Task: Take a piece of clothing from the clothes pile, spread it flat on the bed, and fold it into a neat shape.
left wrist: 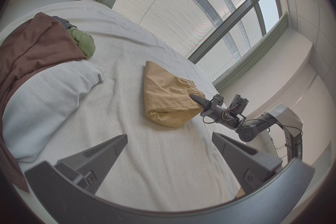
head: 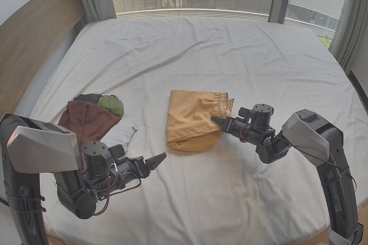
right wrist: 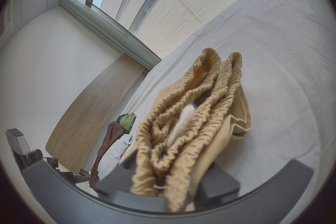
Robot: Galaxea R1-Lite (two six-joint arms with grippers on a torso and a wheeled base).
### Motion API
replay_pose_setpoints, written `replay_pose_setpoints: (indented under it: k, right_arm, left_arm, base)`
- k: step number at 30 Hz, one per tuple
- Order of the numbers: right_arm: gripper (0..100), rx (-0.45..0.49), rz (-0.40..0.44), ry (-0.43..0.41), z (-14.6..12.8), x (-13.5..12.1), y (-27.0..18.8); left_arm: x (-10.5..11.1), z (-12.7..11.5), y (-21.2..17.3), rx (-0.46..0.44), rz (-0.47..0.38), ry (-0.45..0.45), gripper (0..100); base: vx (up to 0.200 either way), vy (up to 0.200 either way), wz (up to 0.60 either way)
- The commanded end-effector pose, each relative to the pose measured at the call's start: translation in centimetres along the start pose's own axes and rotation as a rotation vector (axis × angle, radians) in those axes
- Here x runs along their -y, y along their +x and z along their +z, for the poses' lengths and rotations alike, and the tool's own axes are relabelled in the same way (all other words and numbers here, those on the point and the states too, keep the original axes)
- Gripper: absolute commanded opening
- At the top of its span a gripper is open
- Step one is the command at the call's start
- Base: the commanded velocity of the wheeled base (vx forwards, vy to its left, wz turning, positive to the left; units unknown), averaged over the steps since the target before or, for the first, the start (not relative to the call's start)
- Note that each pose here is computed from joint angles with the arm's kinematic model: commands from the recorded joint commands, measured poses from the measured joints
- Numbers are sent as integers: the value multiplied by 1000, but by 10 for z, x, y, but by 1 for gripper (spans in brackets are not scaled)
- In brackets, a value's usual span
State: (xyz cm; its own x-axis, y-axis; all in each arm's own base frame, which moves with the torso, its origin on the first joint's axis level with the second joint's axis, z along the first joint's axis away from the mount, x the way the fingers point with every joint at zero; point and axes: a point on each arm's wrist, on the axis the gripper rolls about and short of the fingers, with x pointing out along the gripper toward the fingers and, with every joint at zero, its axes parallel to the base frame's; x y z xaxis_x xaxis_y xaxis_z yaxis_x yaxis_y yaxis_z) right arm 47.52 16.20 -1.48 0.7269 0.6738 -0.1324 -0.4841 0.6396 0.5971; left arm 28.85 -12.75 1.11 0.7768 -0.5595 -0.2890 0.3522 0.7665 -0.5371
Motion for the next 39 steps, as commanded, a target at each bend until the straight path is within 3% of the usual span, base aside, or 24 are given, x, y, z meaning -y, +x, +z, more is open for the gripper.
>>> replay_pose_setpoints:
  k: [1, 8, 11, 20, 27, 32, 39]
  right_arm:
    - [100, -4, -3, -10, 0, 0, -2]
    - [100, -70, -30, -32, -9, -12, -20]
    - [100, -171, -45, -28, -29, -33, -42]
    - [100, -290, 13, -68, -57, -82, -60]
    - [100, -253, 132, -88, -36, -121, -59]
    - [100, -114, 234, -60, 6, -140, -44]
    - [100, -87, 196, -43, 12, -109, -16]
  left_arm:
    - [0, 0, 0, 1, 0, -1, 100]
    - [0, 0, 0, 1, 0, -1, 100]
    - [0, 2, 1, 7, -3, 0, 100]
    - [1, 3, 1, 13, -7, 2, 100]
    - [1, 4, 1, 15, -6, 0, 100]
    - [0, 5, 1, 19, -7, 1, 100]
    - [-1, 4, 1, 18, -3, -1, 100]
  base:
    - [0, 0, 0]
    - [0, 0, 0]
    - [0, 0, 0]
    - [0, 0, 0]
    - [0, 0, 0]
    - [0, 0, 0]
    - [0, 0, 0]
